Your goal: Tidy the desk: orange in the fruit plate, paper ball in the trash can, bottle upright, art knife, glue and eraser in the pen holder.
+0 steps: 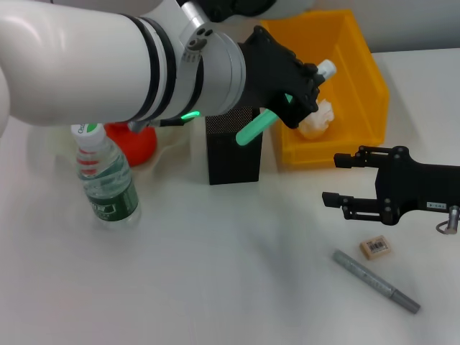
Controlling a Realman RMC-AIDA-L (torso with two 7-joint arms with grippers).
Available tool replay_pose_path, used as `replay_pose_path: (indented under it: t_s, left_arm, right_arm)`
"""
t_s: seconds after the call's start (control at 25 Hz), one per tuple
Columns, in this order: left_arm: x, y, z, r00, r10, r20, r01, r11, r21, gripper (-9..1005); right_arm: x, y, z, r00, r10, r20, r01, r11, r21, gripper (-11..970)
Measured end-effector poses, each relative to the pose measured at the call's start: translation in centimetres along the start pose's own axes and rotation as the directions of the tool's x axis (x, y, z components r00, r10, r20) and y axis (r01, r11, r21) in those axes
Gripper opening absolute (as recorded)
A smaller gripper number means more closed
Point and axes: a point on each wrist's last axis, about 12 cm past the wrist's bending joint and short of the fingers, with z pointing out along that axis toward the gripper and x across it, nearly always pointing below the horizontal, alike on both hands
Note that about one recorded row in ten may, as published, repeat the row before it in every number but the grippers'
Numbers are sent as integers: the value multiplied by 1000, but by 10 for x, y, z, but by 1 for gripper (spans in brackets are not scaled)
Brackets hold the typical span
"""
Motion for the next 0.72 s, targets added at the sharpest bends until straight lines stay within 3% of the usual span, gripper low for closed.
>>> replay_pose_path:
  t_s: [0.36,0.72]
  left_arm:
    - [6,9,7,999,-6,40,8,999,-42,84]
    - [11,19,14,993,-19,114,20,1000,-13,86]
  right_arm:
    - [0,0,0,1000,0,0,0,1000,0,688]
    - [0,0,0,1000,1,0,-1,1000,0,688]
